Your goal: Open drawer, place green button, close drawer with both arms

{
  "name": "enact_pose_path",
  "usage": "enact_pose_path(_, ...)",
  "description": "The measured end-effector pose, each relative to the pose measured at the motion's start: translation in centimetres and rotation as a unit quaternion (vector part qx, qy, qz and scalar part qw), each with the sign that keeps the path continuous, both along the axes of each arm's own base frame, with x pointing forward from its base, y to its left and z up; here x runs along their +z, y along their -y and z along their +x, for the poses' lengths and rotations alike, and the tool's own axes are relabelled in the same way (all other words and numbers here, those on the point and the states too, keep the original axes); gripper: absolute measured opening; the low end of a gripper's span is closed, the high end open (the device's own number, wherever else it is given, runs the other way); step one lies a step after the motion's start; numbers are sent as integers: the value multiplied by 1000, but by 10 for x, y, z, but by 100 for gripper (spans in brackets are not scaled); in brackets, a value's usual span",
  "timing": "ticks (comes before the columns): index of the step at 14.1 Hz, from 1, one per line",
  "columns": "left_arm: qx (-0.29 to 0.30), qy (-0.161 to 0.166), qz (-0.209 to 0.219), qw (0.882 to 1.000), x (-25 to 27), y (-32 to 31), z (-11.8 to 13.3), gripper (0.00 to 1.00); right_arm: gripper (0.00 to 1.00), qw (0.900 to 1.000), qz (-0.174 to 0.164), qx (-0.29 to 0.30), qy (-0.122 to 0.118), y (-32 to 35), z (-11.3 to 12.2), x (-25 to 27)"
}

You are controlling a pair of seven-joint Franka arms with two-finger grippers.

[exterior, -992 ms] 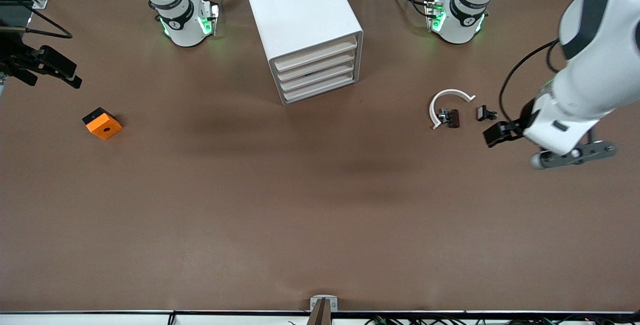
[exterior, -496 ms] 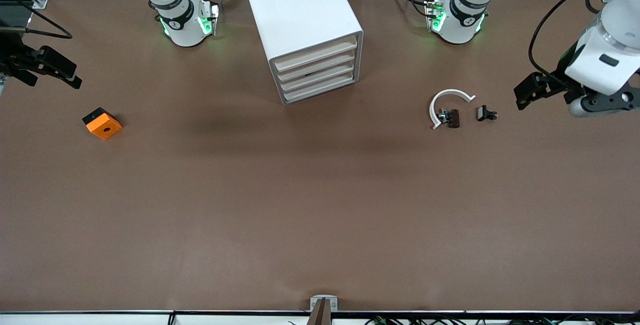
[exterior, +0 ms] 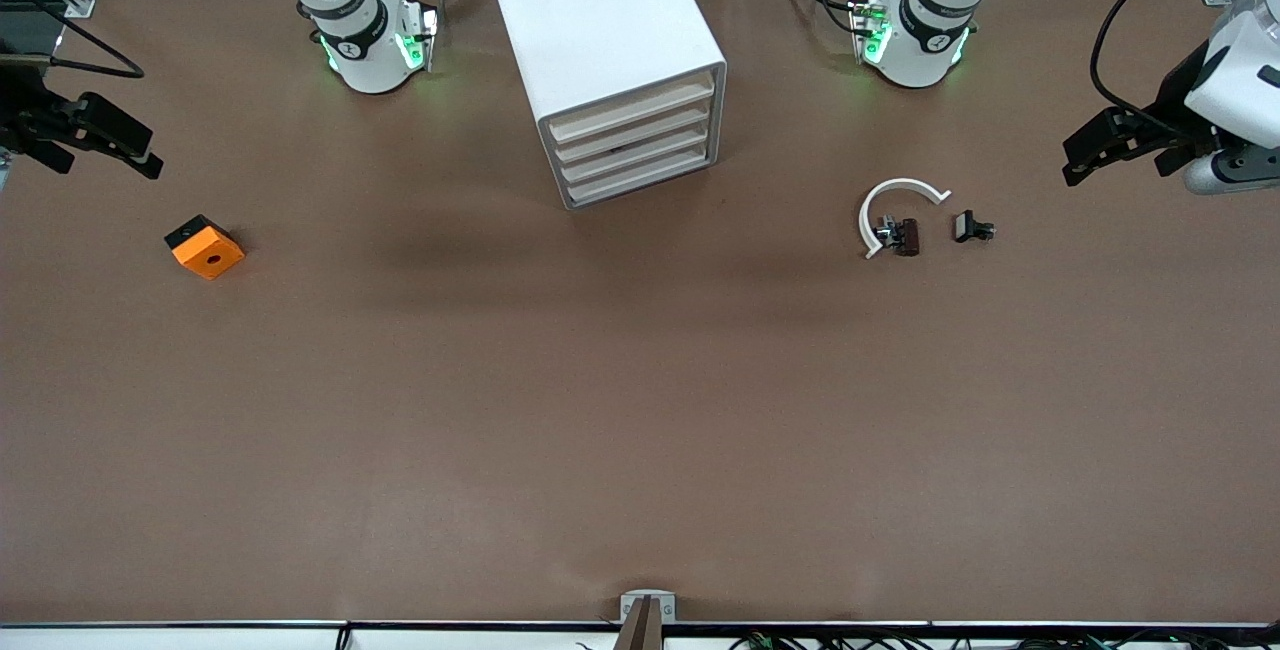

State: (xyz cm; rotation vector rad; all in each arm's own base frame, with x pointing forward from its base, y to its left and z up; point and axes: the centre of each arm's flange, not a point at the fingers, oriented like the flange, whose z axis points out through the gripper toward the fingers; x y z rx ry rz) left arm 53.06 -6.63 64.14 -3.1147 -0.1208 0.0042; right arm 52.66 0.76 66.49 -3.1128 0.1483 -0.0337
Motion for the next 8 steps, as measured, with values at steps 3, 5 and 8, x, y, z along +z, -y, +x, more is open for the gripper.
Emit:
enact_pose_path(3,-24,0,0,1000,-2,26,-5,100,100,1000,0,-1,1,1,1,-2)
enact_pose_path(5,-28,-1,1,1000,-3,31,-6,100,100,1000,0,-2,-1,1,2,-7)
enact_pose_path(8,-16,-1,0,1000,-3,14,-8,100,100,1000,0,-1,-1,1,2,-8)
